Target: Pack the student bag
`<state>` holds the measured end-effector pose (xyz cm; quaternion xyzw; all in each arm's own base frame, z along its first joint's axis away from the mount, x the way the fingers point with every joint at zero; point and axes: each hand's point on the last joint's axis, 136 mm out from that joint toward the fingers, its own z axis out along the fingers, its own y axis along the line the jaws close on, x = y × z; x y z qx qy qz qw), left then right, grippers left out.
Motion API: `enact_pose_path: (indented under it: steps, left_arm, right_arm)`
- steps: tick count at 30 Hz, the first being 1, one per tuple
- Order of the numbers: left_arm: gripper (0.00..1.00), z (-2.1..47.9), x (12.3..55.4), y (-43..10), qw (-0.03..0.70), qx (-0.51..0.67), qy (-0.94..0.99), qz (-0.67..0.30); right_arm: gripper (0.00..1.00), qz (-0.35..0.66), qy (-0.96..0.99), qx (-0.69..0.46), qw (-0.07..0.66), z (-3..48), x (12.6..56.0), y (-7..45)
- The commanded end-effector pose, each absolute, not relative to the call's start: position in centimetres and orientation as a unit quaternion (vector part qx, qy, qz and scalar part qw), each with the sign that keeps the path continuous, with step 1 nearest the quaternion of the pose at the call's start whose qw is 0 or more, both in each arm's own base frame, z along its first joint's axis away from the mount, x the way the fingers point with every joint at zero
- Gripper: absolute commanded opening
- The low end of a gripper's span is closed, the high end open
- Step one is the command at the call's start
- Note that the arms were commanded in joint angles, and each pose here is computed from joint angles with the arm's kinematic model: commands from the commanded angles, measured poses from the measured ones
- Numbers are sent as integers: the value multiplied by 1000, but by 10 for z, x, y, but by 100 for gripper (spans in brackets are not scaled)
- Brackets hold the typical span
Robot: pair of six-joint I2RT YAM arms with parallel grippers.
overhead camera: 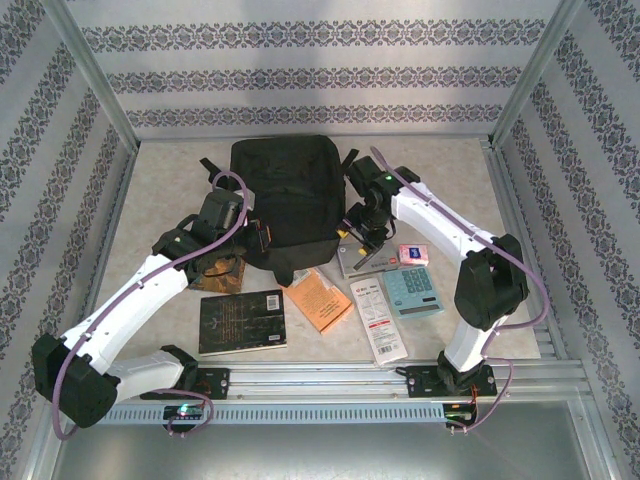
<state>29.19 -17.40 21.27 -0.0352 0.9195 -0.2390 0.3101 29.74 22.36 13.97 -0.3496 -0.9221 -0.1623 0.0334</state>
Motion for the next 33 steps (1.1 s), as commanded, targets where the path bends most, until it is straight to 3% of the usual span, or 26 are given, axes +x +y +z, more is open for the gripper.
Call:
enact_pose_path:
  steps: [1, 4, 24, 27, 33]
  left_arm:
    - [0, 231, 296, -192, 324, -13, 905, -275]
    - [0, 235, 294, -201, 323, 0, 904, -280]
    - [0, 249, 291, -223, 337, 13, 894, -294]
    - [0, 246, 290, -220, 338, 10, 895, -290]
    - [0, 241, 289, -208, 344, 0, 901, -263]
  right_arm:
    - [66, -224, -905, -359, 52, 176, 286, 255]
    - [77, -239, -895, -369, 77, 177, 282, 274]
    - [81, -197, -893, -383, 131, 133, 269, 299]
    - [72, -197, -895, -380, 127, 134, 272, 300]
    - [29, -189, -898, -384, 104, 137, 269, 287]
